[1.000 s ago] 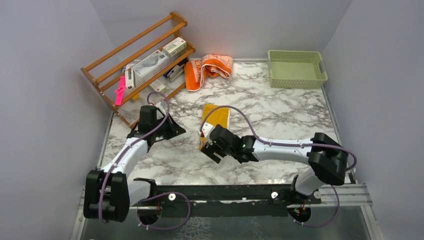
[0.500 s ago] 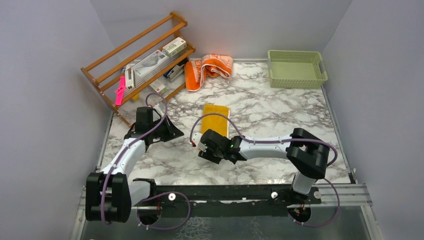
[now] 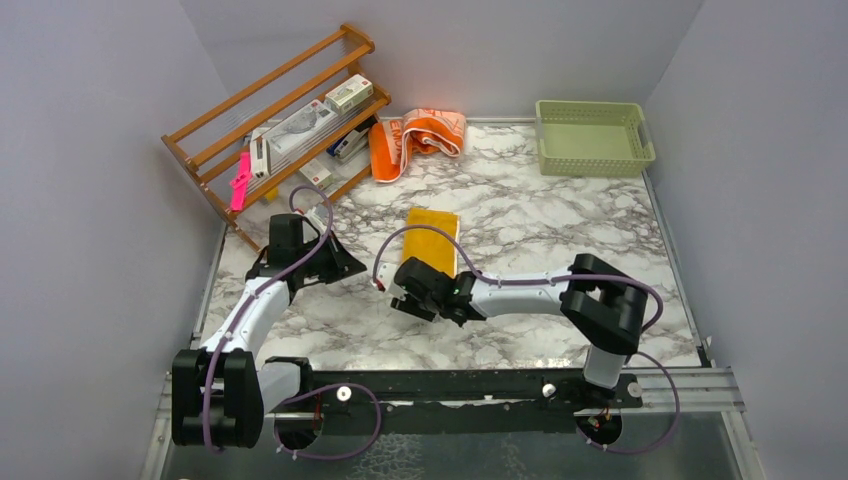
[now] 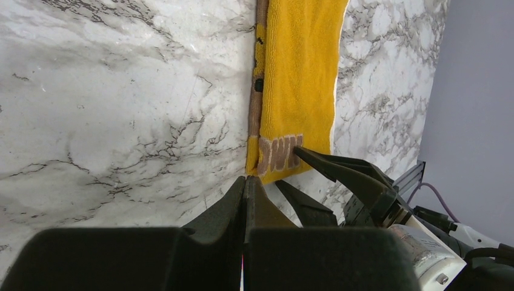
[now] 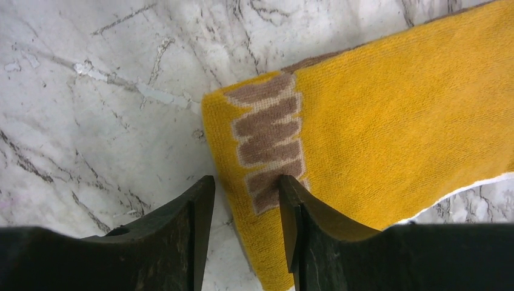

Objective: Roll the towels
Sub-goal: Roll the towel at the center of the board.

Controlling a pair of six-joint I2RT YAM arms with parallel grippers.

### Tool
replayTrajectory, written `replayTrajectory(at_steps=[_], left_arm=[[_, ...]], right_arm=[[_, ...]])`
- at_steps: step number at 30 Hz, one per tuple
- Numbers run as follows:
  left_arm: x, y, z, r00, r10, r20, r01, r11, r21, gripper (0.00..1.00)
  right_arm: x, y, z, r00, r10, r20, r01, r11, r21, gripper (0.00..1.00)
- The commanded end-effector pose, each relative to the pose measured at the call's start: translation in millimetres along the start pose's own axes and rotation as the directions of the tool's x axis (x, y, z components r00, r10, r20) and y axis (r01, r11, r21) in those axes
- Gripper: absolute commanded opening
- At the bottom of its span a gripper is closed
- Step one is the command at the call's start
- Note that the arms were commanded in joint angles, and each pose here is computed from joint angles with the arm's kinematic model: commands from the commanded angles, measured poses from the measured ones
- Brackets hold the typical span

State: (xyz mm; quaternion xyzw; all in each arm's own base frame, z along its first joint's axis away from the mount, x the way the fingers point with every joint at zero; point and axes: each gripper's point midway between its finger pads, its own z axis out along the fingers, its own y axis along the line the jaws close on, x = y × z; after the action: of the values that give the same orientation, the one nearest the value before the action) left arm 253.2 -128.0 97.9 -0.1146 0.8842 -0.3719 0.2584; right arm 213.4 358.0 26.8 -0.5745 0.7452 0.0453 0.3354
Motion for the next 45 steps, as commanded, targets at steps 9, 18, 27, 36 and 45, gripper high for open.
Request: replayTrajectory(at_steps=[9,18,27,36,45], left_arm=[[-4.0,-14.9,-6.5,0.999,0.032,-0.012,-0.031,0.998,0.057,0.00],[4.5,-27.3,-17.3,1.000,0.024,-0.018,-0.022,0.994,0.104,0.00],[21.5,-36.9,-26.5,0.999,-0.006,-0.032,0.011,0.986,0.164,0.00],[34.9,-43.4,-27.5,0.999,-0.025,-0.036,0.031,0.983,0.179,0.00],[60.5,-55.1,5.2,0.996,0.005,-0.086,0.010,0.986,0.165,0.00]], right_arm=[[57.6,21.5,28.4,0.978,0.039,-0.207,-0.057,0.995,-0.082,0.20],[10.2,55.0,-6.3,0.960,0.241,-0.146,-0.280,0.871,-0.404,0.01],[-17.4,56.7,-21.6,0.909,0.340,-0.241,-0.409,0.621,-0.669,0.01],[-24.7,32.1,-14.8,0.823,0.431,-0.371,-0.545,0.411,-0.731,0.01],[-0.9,26.7,7.0,0.717,0.474,-0.512,-0.668,0.256,-0.699,0.01]])
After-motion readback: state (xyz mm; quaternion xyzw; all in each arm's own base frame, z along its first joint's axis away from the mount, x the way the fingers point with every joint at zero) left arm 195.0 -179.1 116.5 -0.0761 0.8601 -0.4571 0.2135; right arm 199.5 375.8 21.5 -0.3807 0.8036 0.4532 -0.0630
